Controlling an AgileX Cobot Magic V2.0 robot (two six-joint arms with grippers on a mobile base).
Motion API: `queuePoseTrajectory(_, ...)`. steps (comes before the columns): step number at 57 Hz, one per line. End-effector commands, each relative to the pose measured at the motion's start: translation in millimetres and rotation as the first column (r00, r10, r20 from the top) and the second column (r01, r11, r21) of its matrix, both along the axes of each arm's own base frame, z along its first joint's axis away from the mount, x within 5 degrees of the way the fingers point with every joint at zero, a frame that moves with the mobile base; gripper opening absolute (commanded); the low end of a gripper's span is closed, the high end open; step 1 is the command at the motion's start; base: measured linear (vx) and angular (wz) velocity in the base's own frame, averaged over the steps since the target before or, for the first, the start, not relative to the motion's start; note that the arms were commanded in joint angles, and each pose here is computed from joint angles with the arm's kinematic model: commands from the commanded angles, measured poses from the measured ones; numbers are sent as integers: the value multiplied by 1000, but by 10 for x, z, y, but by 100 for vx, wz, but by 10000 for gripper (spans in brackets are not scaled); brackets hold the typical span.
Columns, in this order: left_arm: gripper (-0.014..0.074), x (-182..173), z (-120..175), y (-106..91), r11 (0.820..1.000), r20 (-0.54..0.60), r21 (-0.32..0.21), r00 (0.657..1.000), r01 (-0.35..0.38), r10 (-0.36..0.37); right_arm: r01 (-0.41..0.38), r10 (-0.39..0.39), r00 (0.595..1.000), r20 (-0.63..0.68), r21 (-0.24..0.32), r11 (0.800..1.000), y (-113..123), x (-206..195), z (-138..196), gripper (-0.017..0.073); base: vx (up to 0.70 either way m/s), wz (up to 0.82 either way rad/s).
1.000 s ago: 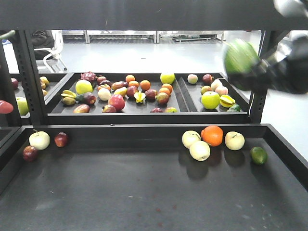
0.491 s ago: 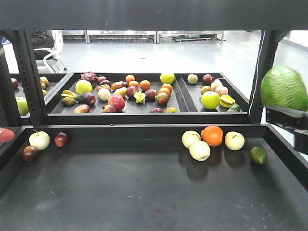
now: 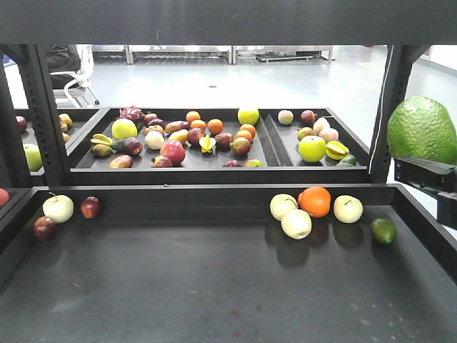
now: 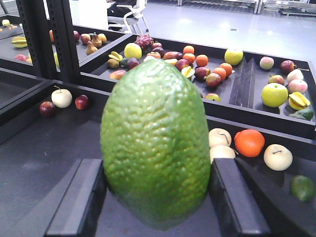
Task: Pick snacks and fruit into basket
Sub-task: 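Lift the lime with the right gripper and raise it high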
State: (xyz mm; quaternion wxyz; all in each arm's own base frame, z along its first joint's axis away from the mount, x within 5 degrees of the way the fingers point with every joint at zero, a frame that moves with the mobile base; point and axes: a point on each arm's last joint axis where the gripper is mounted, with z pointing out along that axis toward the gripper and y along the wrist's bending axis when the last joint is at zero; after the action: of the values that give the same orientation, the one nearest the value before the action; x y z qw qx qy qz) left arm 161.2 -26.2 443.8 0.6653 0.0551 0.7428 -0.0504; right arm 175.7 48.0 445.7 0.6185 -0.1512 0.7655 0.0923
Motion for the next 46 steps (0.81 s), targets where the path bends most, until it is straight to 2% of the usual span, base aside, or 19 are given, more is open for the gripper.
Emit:
queuePoseTrajectory(1, -6, -46, 173, -8, 999, 115, -33, 993, 14, -10, 20, -25, 992, 127, 41, 999, -29, -49, 199, -6, 0, 0)
queuePoseTrajectory(46, -6, -46, 173, -8, 999, 115, -33, 993, 14, -10, 20, -25, 992, 124, 40, 999, -27, -38, 193, -6, 0, 0)
